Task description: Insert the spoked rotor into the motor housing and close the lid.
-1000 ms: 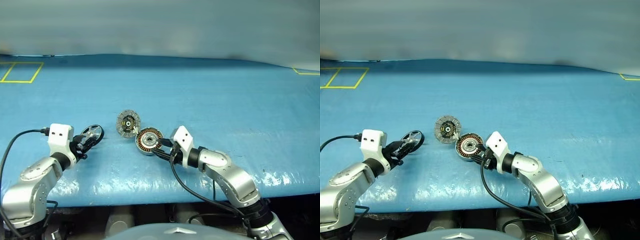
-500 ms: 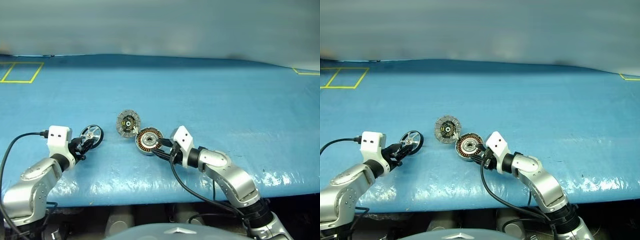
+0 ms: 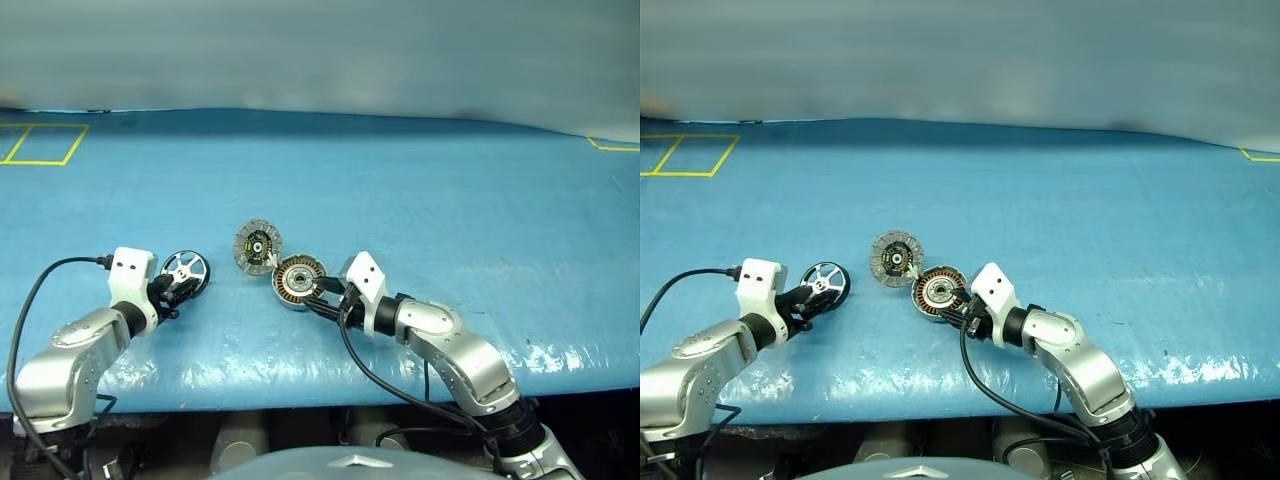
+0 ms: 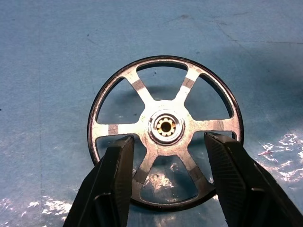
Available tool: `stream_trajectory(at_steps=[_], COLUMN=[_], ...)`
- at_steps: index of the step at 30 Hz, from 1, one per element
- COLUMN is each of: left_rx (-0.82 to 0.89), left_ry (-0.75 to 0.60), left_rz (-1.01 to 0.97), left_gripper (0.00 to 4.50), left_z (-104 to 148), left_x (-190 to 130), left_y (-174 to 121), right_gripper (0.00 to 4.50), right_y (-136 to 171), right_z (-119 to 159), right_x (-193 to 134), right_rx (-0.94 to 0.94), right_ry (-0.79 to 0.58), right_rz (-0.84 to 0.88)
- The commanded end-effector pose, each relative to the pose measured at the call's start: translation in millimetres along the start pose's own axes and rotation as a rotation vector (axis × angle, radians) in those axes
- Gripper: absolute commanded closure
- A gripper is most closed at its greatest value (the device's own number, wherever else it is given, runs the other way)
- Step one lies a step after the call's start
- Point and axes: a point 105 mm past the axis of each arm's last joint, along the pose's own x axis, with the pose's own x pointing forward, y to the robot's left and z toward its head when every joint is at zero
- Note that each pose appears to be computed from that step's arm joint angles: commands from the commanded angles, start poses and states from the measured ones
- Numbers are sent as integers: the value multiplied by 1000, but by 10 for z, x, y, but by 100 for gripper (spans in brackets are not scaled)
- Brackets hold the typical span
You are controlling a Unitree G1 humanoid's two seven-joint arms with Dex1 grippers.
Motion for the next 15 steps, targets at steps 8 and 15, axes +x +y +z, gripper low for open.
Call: stream_trajectory(at_steps=[8, 15], left_rx=[33, 27], left_ry=[46, 47], left_rz=[-3, 1], left_gripper=[195, 294], left_z=[-5, -12], left_x=[58, 69], left_y=[55, 56], right_gripper=[238, 238], right_y=[24, 14], right_z=[108, 116], right_x=[-12, -9], right_rx=[-18, -18], right_ry=[-39, -42], right_rz=[-6, -10])
